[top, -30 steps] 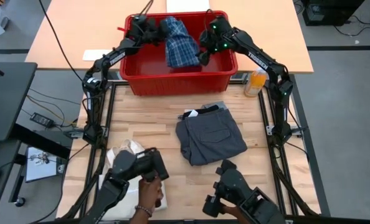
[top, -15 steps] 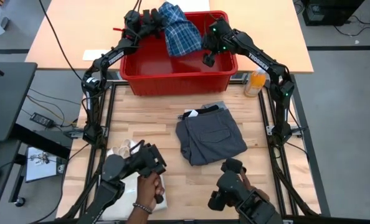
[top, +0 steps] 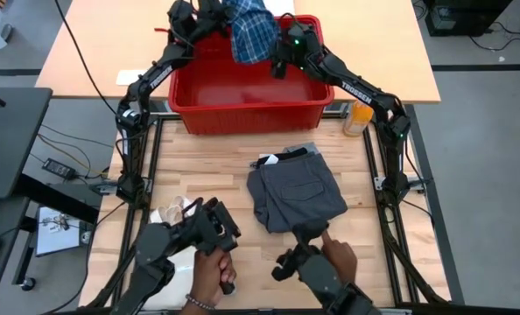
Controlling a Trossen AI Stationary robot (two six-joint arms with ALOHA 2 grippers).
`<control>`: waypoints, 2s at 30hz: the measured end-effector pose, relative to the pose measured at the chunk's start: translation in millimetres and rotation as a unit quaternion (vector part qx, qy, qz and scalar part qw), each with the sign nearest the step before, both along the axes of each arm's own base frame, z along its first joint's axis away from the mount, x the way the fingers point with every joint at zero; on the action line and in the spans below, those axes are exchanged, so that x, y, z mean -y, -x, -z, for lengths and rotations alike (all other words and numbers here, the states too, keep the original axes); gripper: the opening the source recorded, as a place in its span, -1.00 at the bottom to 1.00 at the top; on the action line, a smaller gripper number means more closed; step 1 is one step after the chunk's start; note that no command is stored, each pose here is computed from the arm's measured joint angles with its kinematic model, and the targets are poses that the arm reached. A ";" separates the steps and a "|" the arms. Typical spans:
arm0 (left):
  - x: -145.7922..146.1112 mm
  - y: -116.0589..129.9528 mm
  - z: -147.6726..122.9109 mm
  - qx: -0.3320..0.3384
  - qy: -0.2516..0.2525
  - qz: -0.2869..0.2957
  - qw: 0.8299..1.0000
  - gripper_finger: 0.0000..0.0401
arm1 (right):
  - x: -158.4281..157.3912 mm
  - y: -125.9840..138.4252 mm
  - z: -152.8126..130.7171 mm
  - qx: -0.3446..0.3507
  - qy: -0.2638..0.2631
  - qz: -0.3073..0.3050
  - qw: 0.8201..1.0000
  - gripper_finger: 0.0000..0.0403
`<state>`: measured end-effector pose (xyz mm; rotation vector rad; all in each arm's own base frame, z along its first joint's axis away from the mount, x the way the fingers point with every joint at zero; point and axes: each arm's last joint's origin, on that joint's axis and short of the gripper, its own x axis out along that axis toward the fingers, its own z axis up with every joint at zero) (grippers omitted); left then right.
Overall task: Fold laundry
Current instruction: Remove the blue shorts from the red organizer bin
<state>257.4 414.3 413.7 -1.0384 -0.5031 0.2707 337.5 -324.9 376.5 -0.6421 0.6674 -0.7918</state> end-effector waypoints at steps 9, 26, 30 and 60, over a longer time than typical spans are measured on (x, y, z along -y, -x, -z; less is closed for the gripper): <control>18.2 4.7 -51.5 -0.039 -0.041 -0.007 0.998 -0.93 | 0.5 -5.3 -32.3 0.113 0.123 0.001 0.986 0.43; 52.7 -0.6 -72.7 -0.110 -0.099 0.078 0.986 -0.93 | -82.5 52.1 -106.3 0.159 -0.006 -0.062 0.985 -0.05; 76.9 -16.9 -76.3 -0.146 -0.137 0.093 0.975 -0.93 | -100.3 73.1 -114.0 0.142 -0.050 -0.062 0.987 -0.13; 286.7 -117.5 -49.0 -0.412 -0.241 0.222 0.851 -0.93 | -239.7 168.2 -122.8 0.104 -0.491 -0.173 0.848 -0.30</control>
